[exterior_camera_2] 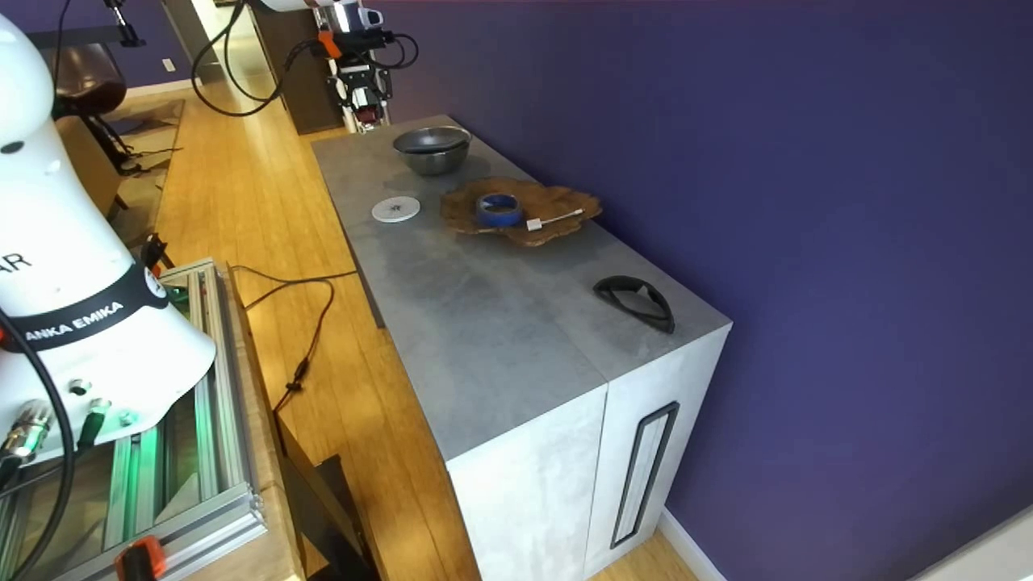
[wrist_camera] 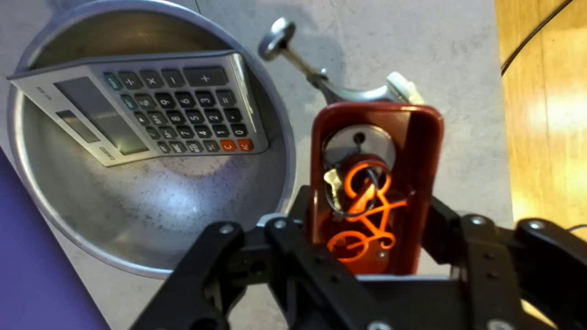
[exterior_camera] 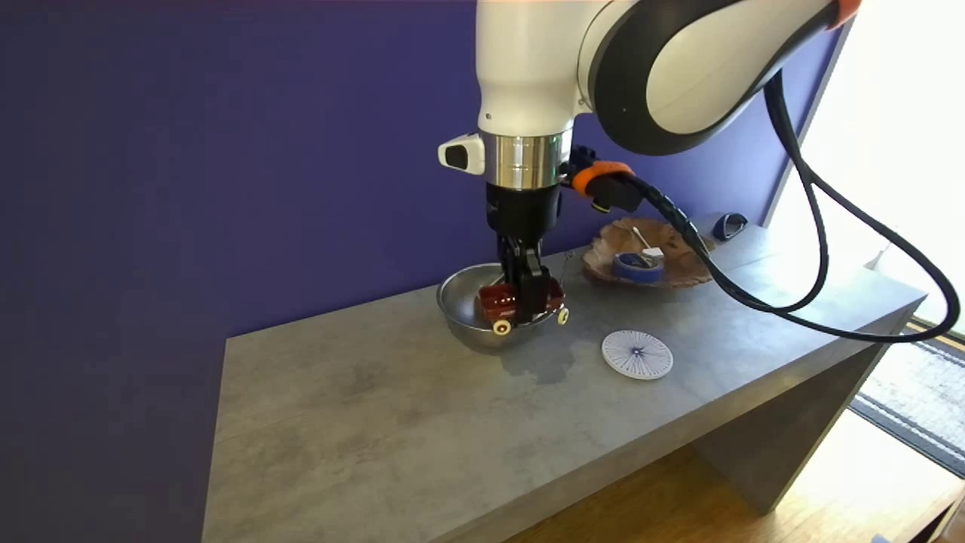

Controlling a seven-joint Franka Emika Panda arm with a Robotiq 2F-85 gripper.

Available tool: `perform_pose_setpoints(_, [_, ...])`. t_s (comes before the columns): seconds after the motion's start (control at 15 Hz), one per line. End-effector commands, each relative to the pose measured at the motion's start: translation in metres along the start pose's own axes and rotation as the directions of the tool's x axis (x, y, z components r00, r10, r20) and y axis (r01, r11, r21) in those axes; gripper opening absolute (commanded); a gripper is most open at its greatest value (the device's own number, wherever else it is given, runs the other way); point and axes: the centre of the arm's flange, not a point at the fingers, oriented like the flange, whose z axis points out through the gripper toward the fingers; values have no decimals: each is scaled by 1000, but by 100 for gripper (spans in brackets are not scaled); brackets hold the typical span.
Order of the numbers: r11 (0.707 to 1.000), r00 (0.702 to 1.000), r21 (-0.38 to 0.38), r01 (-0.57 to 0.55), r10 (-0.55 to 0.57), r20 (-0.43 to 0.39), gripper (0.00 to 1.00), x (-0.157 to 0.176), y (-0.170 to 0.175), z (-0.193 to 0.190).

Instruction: Put the toy cart on the tray

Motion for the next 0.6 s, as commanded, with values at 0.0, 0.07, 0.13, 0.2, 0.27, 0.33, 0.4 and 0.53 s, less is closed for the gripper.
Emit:
perform_pose_setpoints(0.0, [981,981,-1,-192,192,13,27,-32,51,-11])
perform_pose_setpoints(0.07, [970,970,3,-243,243,15,27,-49,69,-10])
perform_pose_setpoints(0.13, [956,956,5,-294,294,19,27,-61,85,-11])
perform_pose_setpoints(0.2, [938,938,8,-345,345,30,27,-77,101,-9])
perform_pose_setpoints(0.27, [918,918,12,-395,395,37,27,-90,114,-8])
perform_pose_setpoints(0.33, [895,894,15,-446,445,48,27,-108,125,-5])
perform_pose_setpoints(0.4, [868,867,21,-496,494,58,27,-123,135,-3])
perform_pose_setpoints(0.53, [808,808,42,-587,583,79,27,-154,147,2])
